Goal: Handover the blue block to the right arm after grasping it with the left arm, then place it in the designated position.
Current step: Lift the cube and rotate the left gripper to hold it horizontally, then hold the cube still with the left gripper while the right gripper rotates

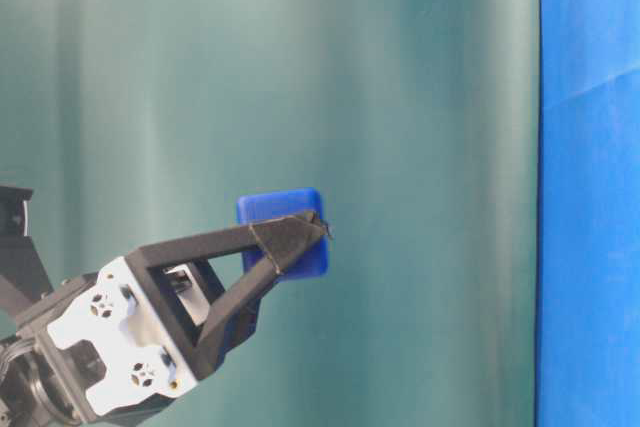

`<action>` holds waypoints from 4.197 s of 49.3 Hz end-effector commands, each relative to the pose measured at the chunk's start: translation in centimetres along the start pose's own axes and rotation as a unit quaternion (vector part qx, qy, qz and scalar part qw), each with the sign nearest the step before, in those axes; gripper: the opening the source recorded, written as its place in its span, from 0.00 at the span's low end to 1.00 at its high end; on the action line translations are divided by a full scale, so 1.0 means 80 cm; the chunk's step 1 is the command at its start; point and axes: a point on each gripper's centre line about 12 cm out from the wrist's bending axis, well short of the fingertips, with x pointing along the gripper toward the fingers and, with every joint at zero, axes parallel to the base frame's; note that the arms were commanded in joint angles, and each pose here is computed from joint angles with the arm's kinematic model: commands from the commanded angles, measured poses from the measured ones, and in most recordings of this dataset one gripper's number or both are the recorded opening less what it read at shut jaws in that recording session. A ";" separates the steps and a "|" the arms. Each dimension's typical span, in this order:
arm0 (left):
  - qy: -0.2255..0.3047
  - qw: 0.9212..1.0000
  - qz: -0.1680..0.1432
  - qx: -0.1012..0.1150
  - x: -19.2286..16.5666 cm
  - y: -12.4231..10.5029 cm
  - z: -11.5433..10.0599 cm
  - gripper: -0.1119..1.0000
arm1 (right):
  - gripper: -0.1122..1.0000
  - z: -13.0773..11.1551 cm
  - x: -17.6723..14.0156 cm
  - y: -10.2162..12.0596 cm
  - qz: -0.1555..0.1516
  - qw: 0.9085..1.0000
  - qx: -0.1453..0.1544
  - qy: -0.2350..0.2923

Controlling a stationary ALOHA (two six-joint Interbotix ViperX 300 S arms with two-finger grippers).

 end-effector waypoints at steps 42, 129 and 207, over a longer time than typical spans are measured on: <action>-0.225 0.974 -0.015 0.004 -0.047 -0.001 -0.009 0.54 | 0.96 0.016 0.002 0.000 -0.001 1.000 0.002 -0.018; -0.383 0.923 -0.025 -0.006 -0.037 0.004 -0.057 0.54 | 0.96 0.043 0.004 0.006 0.009 0.963 -0.269 -0.029; -0.389 0.921 -0.028 -0.006 -0.040 0.002 -0.056 0.54 | 0.96 0.037 0.011 0.009 0.025 0.763 -0.646 -0.009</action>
